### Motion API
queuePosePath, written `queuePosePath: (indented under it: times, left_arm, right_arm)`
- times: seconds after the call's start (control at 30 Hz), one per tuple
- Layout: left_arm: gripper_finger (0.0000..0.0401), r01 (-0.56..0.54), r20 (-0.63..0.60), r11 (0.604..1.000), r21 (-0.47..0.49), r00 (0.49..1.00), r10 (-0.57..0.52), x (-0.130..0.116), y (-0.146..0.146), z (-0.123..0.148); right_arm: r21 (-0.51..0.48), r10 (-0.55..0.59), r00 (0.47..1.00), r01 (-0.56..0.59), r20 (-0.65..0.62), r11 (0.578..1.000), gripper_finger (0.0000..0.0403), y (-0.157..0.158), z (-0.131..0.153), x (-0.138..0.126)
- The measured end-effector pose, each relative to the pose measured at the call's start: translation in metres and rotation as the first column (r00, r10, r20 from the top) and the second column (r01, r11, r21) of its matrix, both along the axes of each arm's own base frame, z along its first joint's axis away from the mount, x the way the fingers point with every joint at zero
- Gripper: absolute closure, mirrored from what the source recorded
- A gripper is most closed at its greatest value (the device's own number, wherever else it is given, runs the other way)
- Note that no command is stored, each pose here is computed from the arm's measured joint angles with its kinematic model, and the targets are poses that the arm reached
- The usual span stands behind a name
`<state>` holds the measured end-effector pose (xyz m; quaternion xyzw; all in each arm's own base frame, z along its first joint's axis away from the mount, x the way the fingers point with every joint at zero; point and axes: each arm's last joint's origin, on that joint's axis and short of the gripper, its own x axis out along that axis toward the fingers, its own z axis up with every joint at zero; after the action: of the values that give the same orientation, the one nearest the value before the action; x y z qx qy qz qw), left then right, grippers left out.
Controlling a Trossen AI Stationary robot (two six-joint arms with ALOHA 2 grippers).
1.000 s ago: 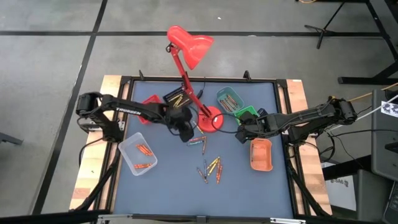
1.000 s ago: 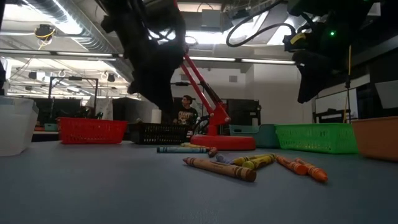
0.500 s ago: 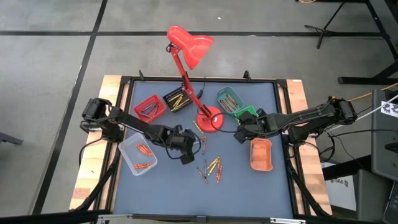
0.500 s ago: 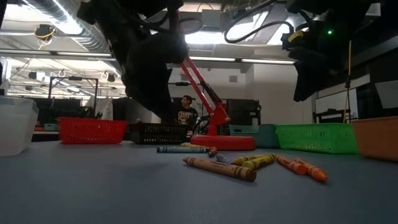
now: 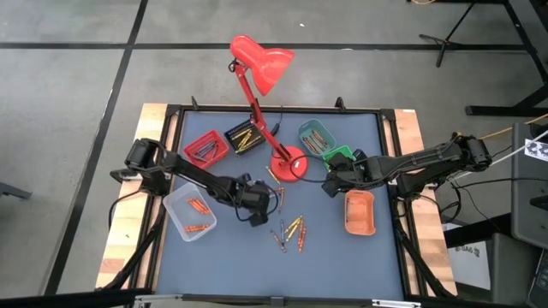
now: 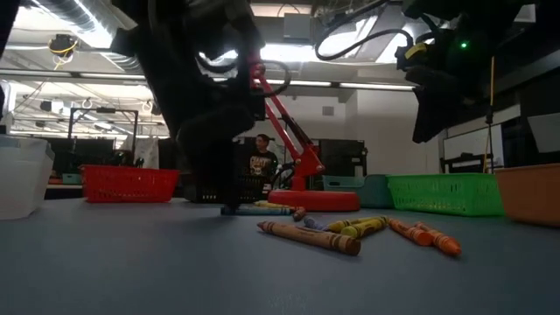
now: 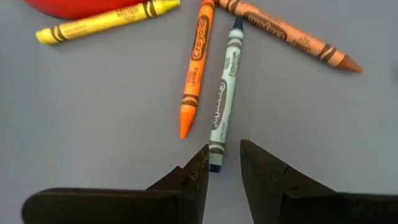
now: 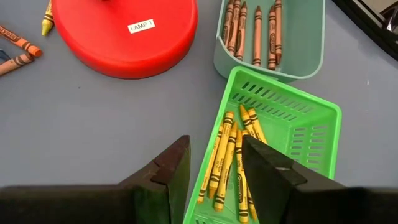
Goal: Sort crayons
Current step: Put the blue green crayon into the bottom right orange bin
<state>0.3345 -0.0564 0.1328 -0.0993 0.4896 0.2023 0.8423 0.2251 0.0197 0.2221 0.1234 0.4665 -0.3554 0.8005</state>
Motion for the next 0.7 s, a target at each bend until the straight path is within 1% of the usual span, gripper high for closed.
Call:
queuePosePath:
  times: [0.27,0.4,0.57,0.7]
  left_arm:
    - [0.0325,0.002,-0.03,1.0,0.003,1.0,-0.002,0.0018,-0.0007,-0.0106]
    - [0.0328,0.009,-0.035,1.0,-0.018,0.999,-0.01,0.0019,-0.0009,-0.0111]
    - [0.0353,0.014,-0.037,0.999,-0.04,0.999,-0.015,0.0019,-0.0015,-0.0115]
    - [0.0377,0.013,-0.038,0.999,-0.041,0.999,-0.015,0.0018,-0.0014,-0.0116]
  right_arm:
    - [0.0,-0.001,1.0,0.001,0.0,1.0,0.026,-0.0002,0.0,0.0]
    - [0.0,-0.001,1.0,0.001,0.0,1.0,0.026,-0.0002,0.0,0.0]
    - [0.0,-0.001,1.0,0.001,0.0,1.0,0.026,-0.0002,0.0,0.0]
    - [0.0,-0.001,1.0,0.001,0.0,1.0,0.026,-0.0002,0.0,0.0]
